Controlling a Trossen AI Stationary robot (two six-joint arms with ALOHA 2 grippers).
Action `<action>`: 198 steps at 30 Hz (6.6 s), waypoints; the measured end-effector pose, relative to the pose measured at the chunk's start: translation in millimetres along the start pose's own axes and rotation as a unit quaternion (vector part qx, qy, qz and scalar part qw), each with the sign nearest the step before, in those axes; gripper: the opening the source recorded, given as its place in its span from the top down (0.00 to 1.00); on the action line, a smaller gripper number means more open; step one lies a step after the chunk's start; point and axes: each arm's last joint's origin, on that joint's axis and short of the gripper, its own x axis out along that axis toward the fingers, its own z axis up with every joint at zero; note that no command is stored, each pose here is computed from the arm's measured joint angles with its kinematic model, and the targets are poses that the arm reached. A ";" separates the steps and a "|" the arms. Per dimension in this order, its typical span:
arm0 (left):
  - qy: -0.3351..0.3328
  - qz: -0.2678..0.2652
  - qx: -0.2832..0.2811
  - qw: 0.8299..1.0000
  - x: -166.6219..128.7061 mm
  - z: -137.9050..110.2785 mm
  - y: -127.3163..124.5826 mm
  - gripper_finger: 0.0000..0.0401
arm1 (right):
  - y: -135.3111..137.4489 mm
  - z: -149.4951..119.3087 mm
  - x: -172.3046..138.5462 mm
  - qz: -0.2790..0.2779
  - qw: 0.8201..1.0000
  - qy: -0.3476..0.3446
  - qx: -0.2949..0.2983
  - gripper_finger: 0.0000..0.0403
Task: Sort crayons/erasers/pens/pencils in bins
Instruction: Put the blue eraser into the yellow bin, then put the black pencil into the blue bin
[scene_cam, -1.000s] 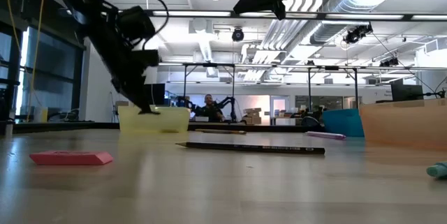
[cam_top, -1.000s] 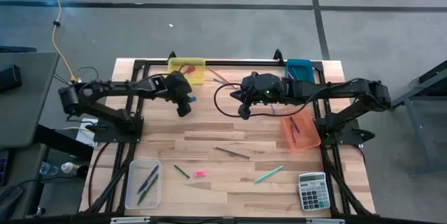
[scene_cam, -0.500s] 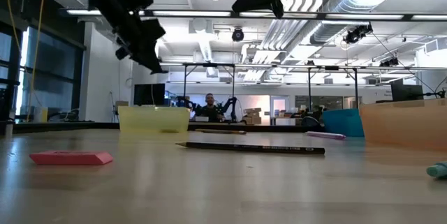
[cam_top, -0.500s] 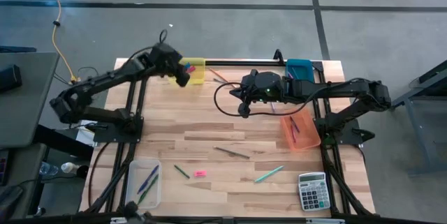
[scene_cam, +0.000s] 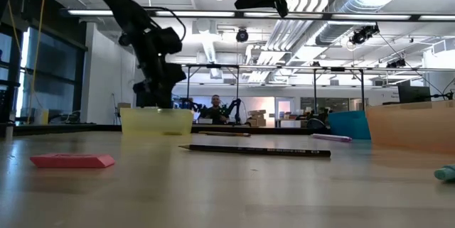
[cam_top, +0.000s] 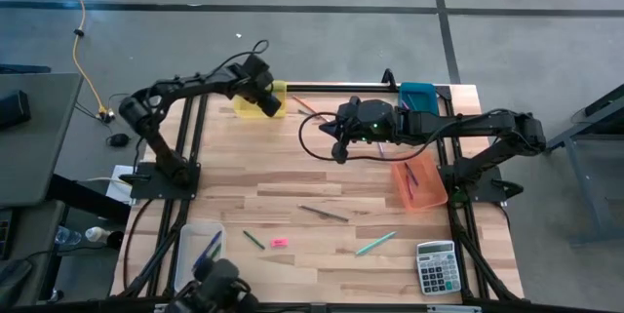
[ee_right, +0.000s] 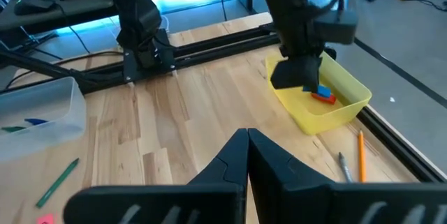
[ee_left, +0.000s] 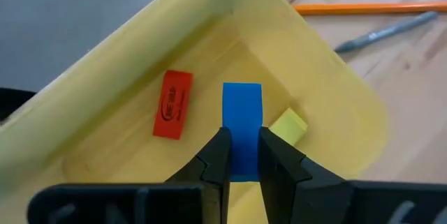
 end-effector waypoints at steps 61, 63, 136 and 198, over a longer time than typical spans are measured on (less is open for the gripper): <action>-0.341 -0.207 0.072 0.914 -116.7 -127.2 -97.7 1.00 | -54.1 -1.7 -6.4 -0.006 0.998 0.057 -0.033 1.00; -0.348 -0.213 0.074 0.910 -115.4 -130.0 -99.6 1.00 | -57.2 -1.3 -6.5 -0.004 0.998 0.056 -0.043 1.00; -0.123 -0.282 0.158 0.938 -105.7 -251.5 -160.6 1.00 | 155.7 -157.4 104.7 -0.035 0.907 0.417 0.047 0.64; -0.215 -0.195 0.069 0.954 -90.3 -203.2 -139.1 1.00 | -202.0 -45.3 -82.8 -0.329 0.823 0.405 0.224 0.96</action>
